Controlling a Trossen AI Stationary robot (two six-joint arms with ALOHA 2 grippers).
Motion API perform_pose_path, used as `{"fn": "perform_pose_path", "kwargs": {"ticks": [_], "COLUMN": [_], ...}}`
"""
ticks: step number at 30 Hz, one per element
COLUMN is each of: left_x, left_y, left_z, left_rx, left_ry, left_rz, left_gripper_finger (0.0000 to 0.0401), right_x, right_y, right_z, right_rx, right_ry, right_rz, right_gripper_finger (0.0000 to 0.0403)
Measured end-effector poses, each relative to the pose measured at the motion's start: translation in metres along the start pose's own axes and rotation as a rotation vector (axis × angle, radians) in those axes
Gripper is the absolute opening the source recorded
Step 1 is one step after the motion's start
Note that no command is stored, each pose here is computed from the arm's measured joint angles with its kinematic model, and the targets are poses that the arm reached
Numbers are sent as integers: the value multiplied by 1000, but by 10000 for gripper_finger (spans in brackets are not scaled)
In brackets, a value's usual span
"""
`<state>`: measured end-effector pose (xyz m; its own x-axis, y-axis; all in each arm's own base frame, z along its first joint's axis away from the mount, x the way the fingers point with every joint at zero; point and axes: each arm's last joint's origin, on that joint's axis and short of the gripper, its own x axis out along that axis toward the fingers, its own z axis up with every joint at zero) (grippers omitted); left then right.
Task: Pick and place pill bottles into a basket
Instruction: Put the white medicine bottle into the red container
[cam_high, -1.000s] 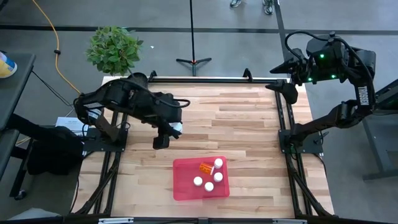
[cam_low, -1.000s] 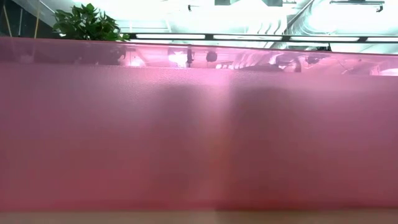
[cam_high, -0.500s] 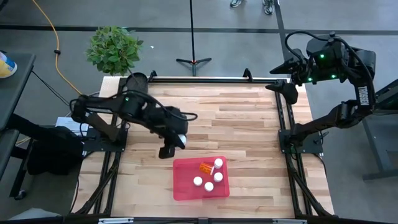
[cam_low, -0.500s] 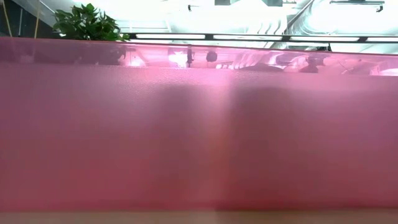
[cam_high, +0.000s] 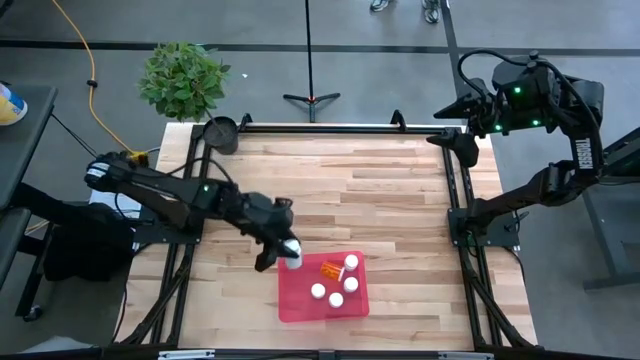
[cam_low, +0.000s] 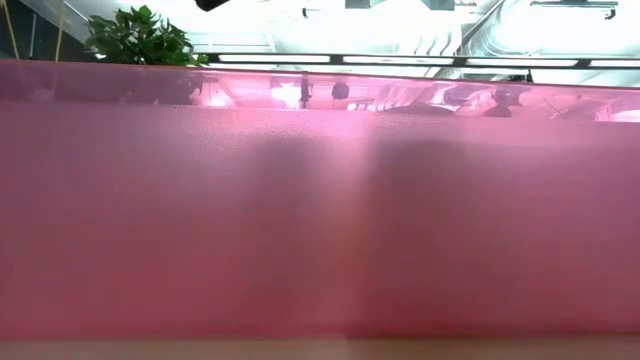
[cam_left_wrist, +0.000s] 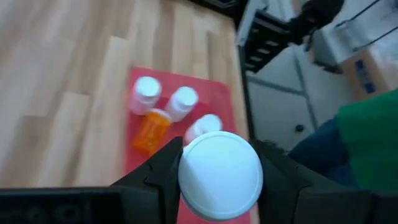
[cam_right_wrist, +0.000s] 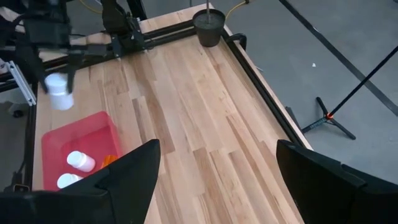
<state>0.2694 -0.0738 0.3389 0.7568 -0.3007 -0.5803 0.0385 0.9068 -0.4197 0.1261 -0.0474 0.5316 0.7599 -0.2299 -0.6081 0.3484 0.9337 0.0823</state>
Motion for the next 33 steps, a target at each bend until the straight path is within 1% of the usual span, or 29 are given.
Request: {"fn": "perform_pose_path", "kwargs": {"ticks": [2,4,6,9,14,16,21,27,33], "left_x": [9,19,27,38,54,61,80,102,123], "left_y": [-2,-1,0,1,-1,-2,-4,-3,0], "left_z": [-8,-18,-22,-34,-49,-56,-64,-80,-94], "left_rx": [-12,-22,-41,-73,-94,-87,-70,-36,-16], "left_ry": [-13,-7,-43,-47,-43,-21,-28,4,59], "left_rz": [-23,-21,-24,-13,54,93,155,268,306], "left_gripper_finger": [190,190,190,190,190,190,190,190,190], "right_x": [0,0,0,0,0,0,0,1,1], "right_y": [0,0,0,0,0,0,0,0,0], "right_z": [0,0,0,0,0,0,0,0,0], "right_rx": [0,0,0,-1,-1,-1,0,11,12], "right_ry": [1,1,1,1,1,1,0,-1,0], "right_rz": [0,0,-1,-3,-3,-4,-6,-8,-8], "right_gripper_finger": [312,312,312,312,312,312,312,312,312]}}
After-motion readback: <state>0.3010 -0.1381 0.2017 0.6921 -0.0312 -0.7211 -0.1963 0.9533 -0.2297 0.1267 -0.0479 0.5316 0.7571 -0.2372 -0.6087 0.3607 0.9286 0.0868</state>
